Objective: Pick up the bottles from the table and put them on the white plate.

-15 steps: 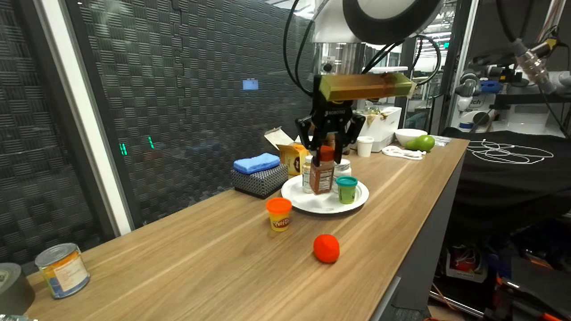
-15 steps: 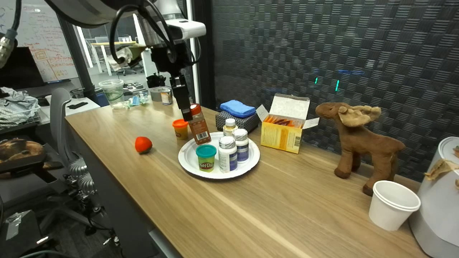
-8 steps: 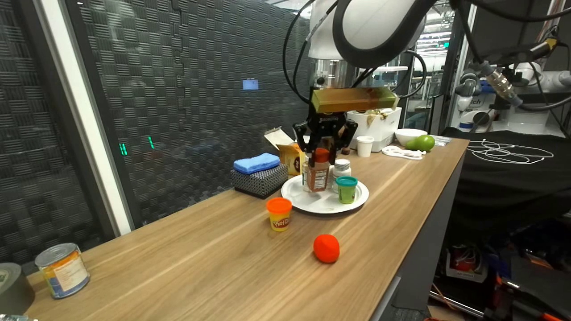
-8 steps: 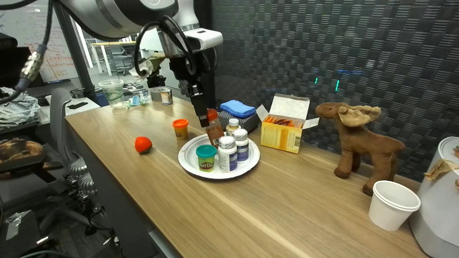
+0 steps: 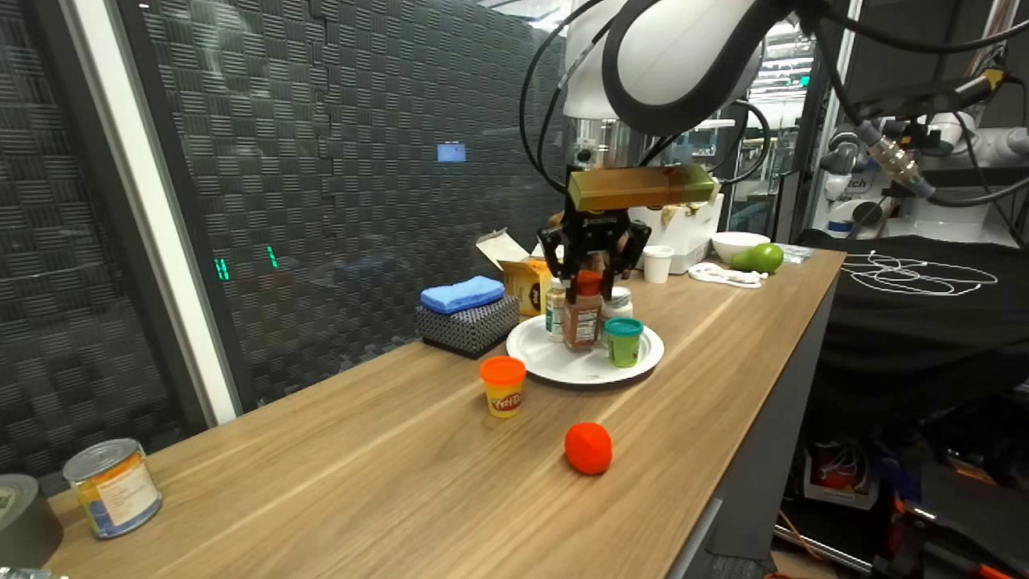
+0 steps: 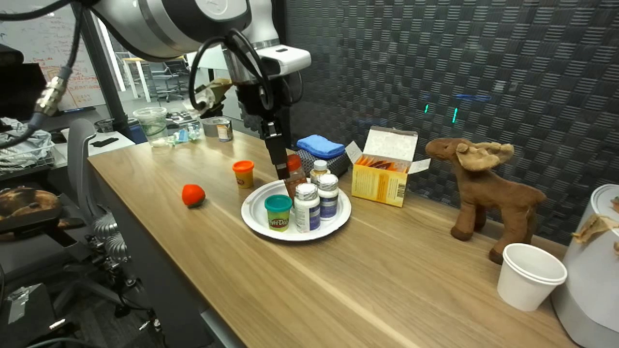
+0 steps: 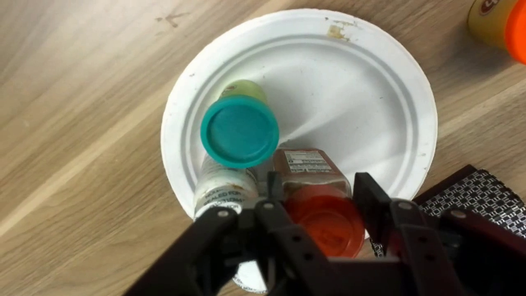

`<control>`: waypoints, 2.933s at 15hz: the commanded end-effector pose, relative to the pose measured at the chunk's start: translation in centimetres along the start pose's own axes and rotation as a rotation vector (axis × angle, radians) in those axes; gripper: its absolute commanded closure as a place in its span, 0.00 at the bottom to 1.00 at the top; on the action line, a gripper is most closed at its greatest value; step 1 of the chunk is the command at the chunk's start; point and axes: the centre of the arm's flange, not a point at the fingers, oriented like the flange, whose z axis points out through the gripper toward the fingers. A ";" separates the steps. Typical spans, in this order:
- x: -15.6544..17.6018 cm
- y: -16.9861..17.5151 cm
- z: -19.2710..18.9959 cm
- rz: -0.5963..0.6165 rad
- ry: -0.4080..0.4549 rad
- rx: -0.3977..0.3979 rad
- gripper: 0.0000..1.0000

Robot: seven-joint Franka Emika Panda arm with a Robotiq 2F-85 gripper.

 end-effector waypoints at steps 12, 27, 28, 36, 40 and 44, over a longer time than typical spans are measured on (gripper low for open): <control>-1.3 -0.8 -5.0 -0.029 0.056 0.028 0.00; -9.5 -9.5 -0.6 -0.306 -0.021 0.121 0.00; -9.6 -9.9 -0.4 -0.314 -0.022 0.135 0.00; -9.4 -11.4 2.2 -0.335 -0.019 0.150 0.00; -8.7 -12.2 3.1 -0.328 -0.002 0.162 0.00; -7.9 -12.5 3.6 -0.310 0.040 0.172 0.27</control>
